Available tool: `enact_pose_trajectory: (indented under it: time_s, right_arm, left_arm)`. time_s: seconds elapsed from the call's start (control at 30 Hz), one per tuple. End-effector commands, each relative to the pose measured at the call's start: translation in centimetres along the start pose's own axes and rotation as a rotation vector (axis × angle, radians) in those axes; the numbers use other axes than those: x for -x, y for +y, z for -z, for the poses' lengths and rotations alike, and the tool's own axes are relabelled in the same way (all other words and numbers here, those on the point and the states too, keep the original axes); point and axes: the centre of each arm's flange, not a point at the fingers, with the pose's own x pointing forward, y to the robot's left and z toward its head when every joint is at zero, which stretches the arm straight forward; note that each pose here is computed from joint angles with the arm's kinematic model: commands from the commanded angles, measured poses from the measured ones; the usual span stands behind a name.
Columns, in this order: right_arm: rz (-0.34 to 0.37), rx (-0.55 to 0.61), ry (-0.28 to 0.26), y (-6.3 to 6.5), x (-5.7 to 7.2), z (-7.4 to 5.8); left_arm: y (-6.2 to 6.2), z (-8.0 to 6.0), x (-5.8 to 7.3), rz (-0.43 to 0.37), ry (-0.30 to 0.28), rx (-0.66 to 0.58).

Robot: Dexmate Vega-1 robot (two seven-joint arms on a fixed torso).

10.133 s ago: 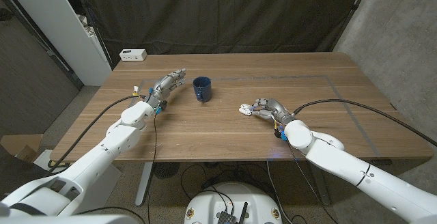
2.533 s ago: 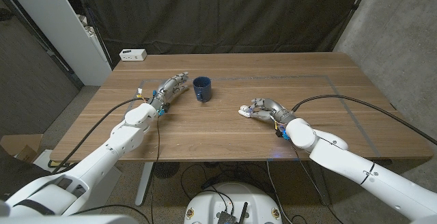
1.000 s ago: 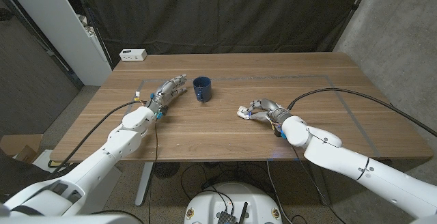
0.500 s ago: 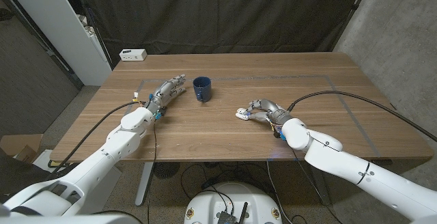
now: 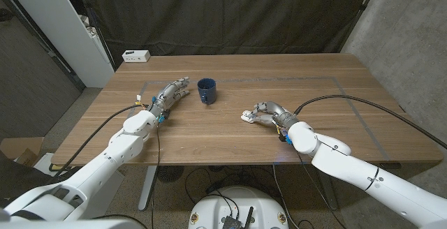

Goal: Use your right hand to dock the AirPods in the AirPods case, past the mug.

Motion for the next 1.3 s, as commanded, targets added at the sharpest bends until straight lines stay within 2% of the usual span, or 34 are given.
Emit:
enact_pose_trajectory:
  time_s: [0.03,0.4,0.6,0.83,1.0,1.3]
  right_arm:
    - [-0.006,-0.015,0.024,-0.5,0.2,-0.2]
    - [-0.045,-0.008,0.042,-0.6,0.2,-0.6]
    - [-0.054,-0.044,0.073,-1.0,0.7,-1.1]
    - [-0.059,-0.067,0.094,-0.8,1.2,-1.9]
    - [-0.043,-0.084,0.138,-0.4,1.2,-2.2]
    - [-0.052,-0.103,0.207,0.6,0.4,-2.2]
  left_arm:
    - [0.1,0.1,-0.4,0.0,0.003,0.0]
    - [0.4,0.1,-0.7,0.002,0.005,0.0]
    - [0.6,0.0,-0.5,-0.002,0.004,-0.001]
    - [0.7,0.0,-0.6,-0.003,0.006,-0.003]
    - [0.7,-0.1,-0.7,0.001,0.004,-0.003]
    - [0.8,-0.1,-1.1,0.002,0.005,-0.005]
